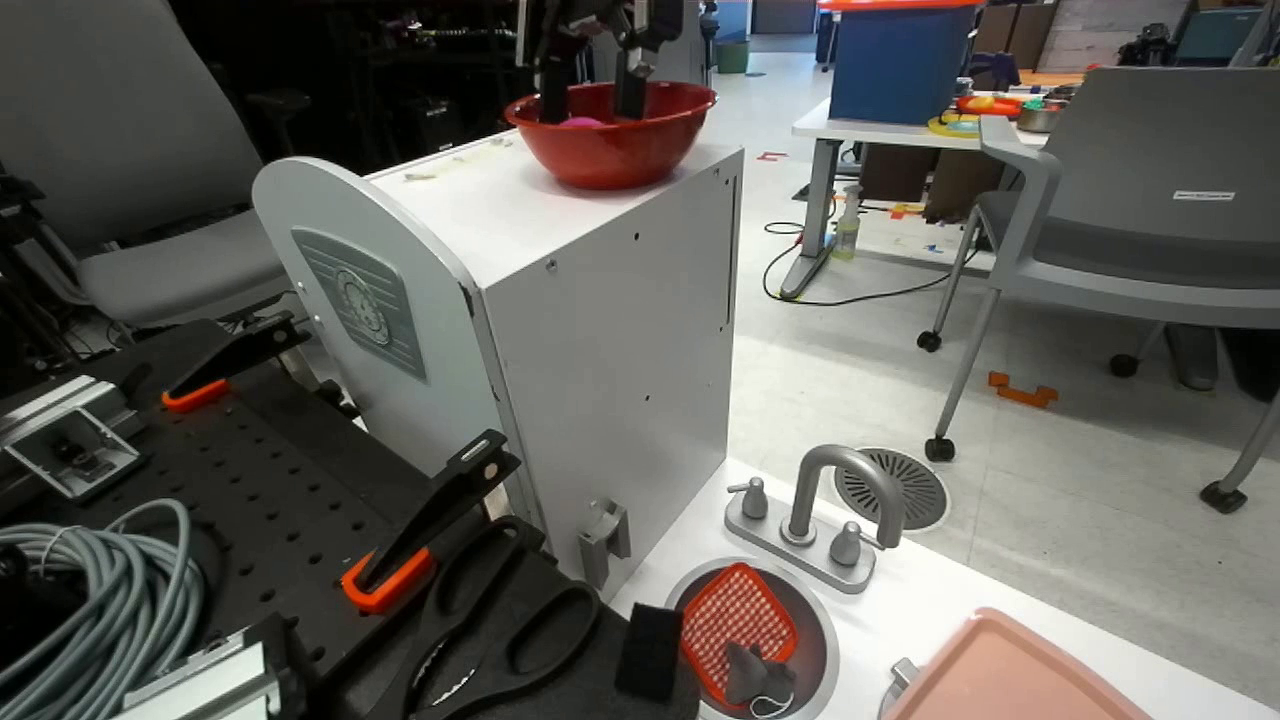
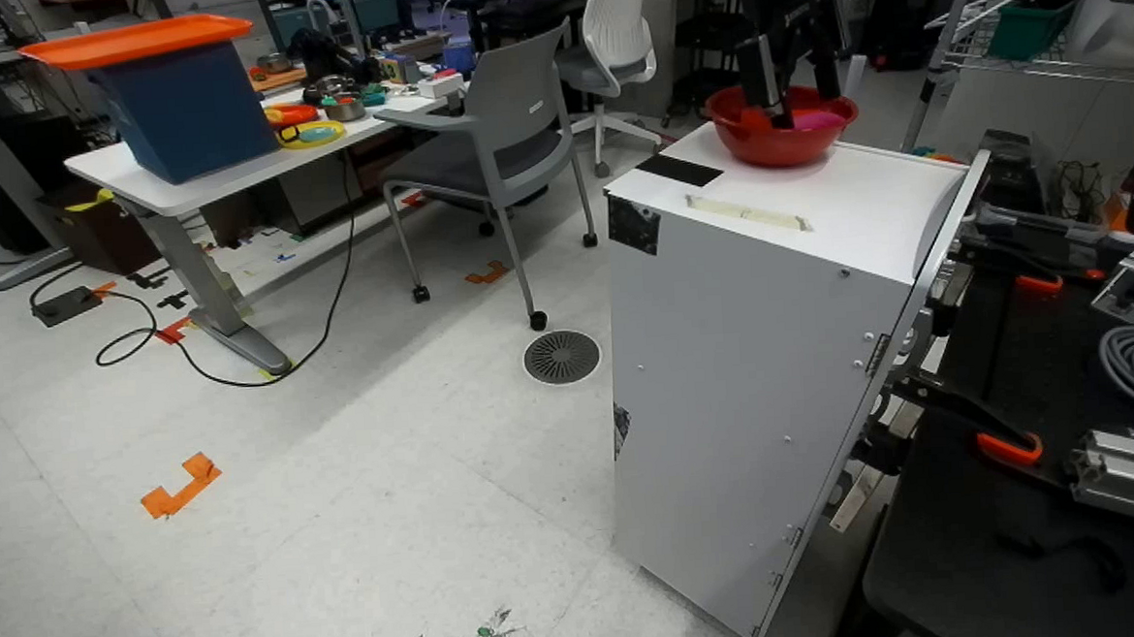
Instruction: Pick up the plush toy from the bowl and drop it in the sink
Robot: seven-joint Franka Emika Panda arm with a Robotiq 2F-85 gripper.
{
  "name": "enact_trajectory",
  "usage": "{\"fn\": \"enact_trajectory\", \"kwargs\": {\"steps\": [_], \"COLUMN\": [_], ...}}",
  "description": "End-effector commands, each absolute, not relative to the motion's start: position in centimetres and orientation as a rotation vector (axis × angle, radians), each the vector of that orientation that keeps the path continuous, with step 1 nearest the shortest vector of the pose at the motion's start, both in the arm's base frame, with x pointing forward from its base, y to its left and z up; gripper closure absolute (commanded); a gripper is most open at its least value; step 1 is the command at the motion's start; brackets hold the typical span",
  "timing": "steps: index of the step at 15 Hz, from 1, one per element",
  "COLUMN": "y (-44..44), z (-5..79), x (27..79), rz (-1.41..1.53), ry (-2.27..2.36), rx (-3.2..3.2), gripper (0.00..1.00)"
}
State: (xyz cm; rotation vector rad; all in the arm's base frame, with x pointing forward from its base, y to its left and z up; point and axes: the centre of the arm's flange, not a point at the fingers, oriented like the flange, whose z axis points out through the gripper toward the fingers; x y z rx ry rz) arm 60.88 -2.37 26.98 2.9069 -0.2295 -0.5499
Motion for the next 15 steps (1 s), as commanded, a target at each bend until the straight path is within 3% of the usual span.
{"fn": "enact_trajectory", "kwargs": {"steps": [1,10,15], "y": [-2.20,-2.12,-2.23], "z": [27.02,27.08,27.44], "x": [61.55,61.68,61.63], "rz": [-0.581,-0.585,-0.584], "ry": [-0.215,-0.212,-0.219], "rx": [2.898,2.896,2.901], "gripper": [0.31,0.98,0.98]}}
